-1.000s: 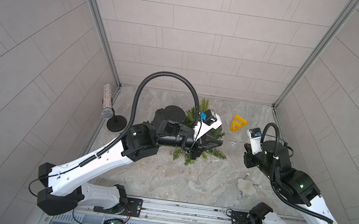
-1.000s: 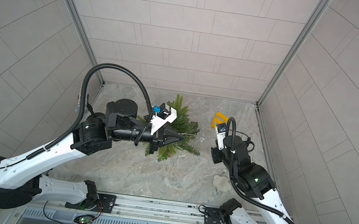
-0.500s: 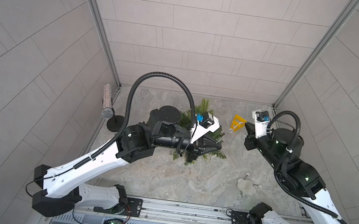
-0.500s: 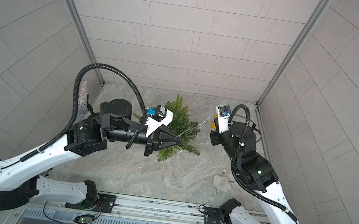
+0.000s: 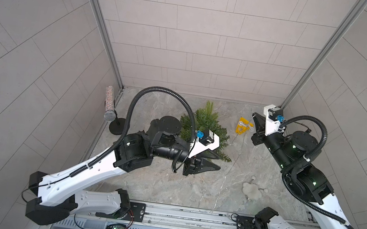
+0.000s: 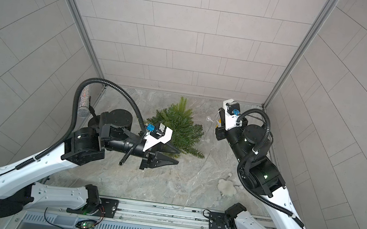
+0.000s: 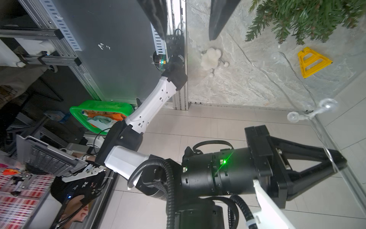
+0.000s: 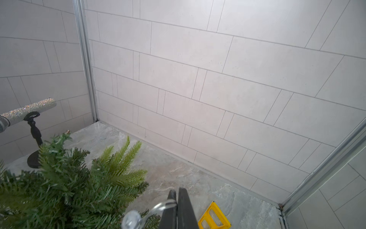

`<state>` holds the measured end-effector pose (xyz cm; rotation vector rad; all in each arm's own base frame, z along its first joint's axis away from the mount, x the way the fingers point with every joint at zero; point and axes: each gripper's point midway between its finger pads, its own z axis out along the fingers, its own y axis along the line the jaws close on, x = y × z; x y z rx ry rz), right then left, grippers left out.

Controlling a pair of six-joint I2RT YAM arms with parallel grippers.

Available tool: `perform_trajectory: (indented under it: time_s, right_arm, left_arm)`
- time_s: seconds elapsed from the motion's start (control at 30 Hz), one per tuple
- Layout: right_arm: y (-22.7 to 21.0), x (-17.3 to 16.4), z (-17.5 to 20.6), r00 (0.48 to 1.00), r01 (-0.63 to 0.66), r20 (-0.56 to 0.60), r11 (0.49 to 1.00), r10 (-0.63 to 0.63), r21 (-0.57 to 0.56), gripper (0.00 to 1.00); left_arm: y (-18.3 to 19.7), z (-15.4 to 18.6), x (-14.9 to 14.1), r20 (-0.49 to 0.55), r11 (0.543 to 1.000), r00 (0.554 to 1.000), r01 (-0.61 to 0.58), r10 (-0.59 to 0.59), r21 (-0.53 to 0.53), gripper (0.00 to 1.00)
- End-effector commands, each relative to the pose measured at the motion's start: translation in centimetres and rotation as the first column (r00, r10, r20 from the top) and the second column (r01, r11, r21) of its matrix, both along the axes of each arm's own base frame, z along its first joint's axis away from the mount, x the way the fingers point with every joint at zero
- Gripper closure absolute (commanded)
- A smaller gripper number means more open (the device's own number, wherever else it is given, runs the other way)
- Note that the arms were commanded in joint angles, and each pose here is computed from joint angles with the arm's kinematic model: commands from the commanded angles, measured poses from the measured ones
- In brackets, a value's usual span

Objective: Remove string lights from the small christmas tree
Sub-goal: Remove the light string from the Christmas tree.

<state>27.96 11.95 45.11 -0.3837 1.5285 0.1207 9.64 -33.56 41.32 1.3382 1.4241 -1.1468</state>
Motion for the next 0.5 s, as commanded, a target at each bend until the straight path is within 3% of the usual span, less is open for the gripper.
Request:
perform_trajectory:
  time_s: [0.0, 0.23, 0.47]
  right_arm:
    - [0.0, 0.1, 4.0, 0.993, -0.016, 0.116, 1.0, 0.013, 0.018, 1.0]
    - [0.4, 0.2, 7.1, 0.979, -0.1, 0.18, 0.994, 0.091, 0.04, 1.0]
    - [-1.3, -1.1, 5.3, 0.987, -0.074, 0.149, 0.994, 0.062, 0.075, 1.0]
  left_arm:
    - [0.7, -0.3, 1.2, 0.044, 0.996, 0.995, -0.086, 0.086, 0.01, 0.62]
    - [2.3, 0.4, 3.9, 0.071, 0.962, 0.959, -0.274, 0.273, -0.005, 0.62]
    - [3.6, 0.5, 3.7, 0.077, 0.953, 0.951, -0.301, 0.301, 0.0, 0.62]
